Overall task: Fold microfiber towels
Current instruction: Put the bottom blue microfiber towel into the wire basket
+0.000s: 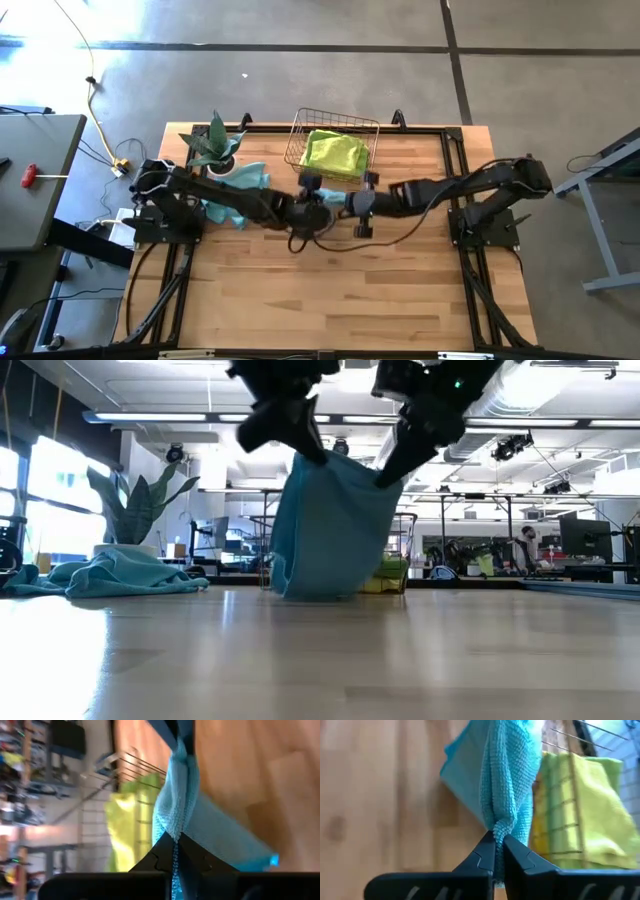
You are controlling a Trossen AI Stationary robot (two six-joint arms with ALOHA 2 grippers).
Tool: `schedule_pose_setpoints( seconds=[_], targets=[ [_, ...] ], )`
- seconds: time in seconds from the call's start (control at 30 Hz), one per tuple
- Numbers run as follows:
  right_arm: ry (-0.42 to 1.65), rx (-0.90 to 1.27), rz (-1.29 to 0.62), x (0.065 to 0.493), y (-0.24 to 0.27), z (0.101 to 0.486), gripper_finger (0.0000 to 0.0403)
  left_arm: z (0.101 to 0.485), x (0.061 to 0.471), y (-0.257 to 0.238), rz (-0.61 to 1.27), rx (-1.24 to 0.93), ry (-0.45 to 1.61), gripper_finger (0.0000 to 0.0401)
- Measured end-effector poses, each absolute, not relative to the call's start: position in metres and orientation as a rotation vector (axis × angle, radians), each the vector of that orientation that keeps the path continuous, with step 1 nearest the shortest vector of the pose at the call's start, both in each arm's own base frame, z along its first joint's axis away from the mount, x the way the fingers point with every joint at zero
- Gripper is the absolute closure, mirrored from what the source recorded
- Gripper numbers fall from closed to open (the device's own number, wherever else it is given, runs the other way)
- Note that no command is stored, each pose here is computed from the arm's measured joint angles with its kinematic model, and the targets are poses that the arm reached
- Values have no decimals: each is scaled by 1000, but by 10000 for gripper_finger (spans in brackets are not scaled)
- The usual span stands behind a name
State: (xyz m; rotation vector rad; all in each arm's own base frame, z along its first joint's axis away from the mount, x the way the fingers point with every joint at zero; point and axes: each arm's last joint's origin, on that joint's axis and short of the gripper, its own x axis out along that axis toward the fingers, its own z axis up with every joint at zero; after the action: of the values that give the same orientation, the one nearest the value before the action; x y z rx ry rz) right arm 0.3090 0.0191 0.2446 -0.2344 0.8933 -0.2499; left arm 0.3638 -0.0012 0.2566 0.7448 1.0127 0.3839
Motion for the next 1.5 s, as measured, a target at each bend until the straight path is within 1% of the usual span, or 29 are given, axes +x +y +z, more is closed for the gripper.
schedule_pose_setpoints(
  seconds=[0.2, 0.3, 0.57, 0.67, 0.8, 1.03, 1.2, 1.37, 1.5],
  targets=[
    [915, -332, -348, 310, -18, 247, 403, 264, 370, 38, 420, 883, 1018, 400],
    [930, -377, -411, 309, -36, 248, 403, 266, 369, 59, 451, 882, 1025, 400],
    [913, -419, -484, 310, -77, 268, 403, 271, 360, 110, 530, 898, 1070, 400],
    [910, -434, -478, 309, -92, 276, 403, 275, 358, 127, 546, 905, 1039, 400],
    [899, -417, -443, 305, -111, 282, 403, 279, 355, 148, 522, 900, 981, 400],
    [883, -367, -497, 295, -141, 284, 403, 281, 346, 175, 507, 832, 924, 394],
    [825, -315, -465, 291, -155, 286, 402, 276, 344, 189, 492, 754, 881, 393],
    [817, -321, -491, 295, -164, 280, 402, 266, 346, 200, 507, 765, 904, 394],
    [858, -353, -486, 298, -175, 268, 402, 262, 347, 208, 538, 776, 900, 394]
  ],
)
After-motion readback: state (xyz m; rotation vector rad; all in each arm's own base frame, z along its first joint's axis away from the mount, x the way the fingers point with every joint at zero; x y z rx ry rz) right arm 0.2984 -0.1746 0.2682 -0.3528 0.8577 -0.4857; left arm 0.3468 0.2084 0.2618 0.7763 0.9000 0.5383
